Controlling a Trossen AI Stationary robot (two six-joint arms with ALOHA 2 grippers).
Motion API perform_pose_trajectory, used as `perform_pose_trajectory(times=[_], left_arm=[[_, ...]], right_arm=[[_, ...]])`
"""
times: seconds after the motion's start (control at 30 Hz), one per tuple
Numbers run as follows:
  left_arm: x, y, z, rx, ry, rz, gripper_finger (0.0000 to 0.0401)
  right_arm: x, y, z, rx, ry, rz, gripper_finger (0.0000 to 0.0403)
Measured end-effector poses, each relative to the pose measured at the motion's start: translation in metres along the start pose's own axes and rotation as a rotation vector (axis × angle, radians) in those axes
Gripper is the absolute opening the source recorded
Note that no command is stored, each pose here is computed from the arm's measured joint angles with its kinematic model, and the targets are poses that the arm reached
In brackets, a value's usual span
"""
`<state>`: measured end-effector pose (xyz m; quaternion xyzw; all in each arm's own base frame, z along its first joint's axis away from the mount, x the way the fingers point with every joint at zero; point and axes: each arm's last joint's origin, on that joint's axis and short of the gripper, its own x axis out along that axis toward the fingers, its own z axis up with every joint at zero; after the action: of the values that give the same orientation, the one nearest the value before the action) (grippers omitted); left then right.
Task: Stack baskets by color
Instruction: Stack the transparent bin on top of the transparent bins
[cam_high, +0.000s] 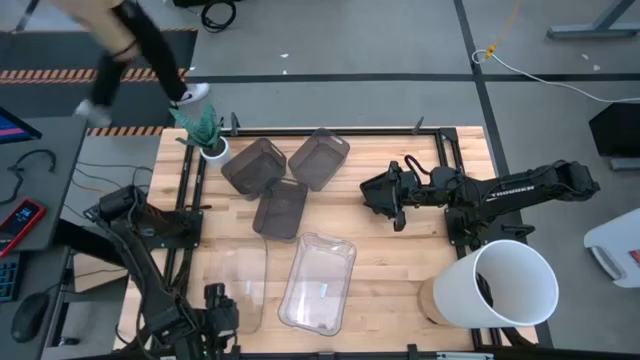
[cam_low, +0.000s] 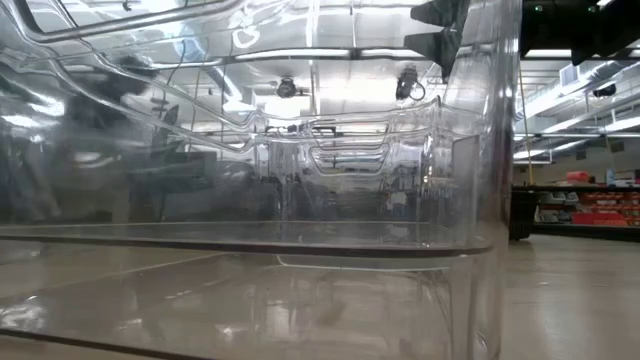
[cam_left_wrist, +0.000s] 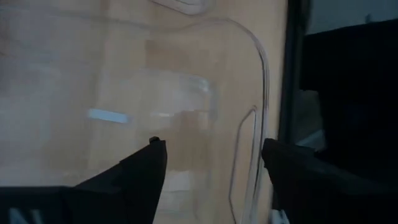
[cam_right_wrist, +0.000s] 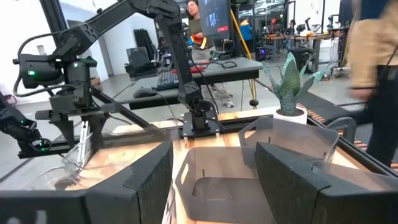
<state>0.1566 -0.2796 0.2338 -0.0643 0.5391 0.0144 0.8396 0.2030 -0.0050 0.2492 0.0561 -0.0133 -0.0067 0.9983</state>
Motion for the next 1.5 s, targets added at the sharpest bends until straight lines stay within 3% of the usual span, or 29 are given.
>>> perform_pose_trajectory(times=[0.23, 0.4, 0.83, 1.1, 1.2, 1.5], left_arm=[[0.015, -0.003, -0.008, 0.033, 0.101, 0.012, 0.0241], [0.007, 0.004, -0.006, 0.065, 0.149, 0.041, 0.0210], [0.004, 0.011, -0.005, 0.097, 0.169, 0.072, 0.0141], [0.030, 0.009, -0.017, 0.180, 0.343, 0.100, 0.0047], [0.032, 0.009, -0.017, 0.213, 0.351, 0.092, 0.0012], [0.026, 0.005, -0.015, 0.198, 0.349, 0.080, 0.0006]], right_arm=[[0.000, 0.000, 0.001, 0.000, -0.007, 0.001, 0.0231], [0.000, 0.000, 0.002, -0.007, -0.027, -0.008, 0.0231], [0.000, 0.000, 0.004, -0.030, -0.048, -0.014, 0.0231], [0.000, 0.000, 0.004, -0.030, -0.049, -0.010, 0.0231], [0.000, 0.000, 0.004, -0.030, -0.049, -0.010, 0.0231], [0.000, 0.000, 0.004, -0.027, -0.052, -0.009, 0.0231]])
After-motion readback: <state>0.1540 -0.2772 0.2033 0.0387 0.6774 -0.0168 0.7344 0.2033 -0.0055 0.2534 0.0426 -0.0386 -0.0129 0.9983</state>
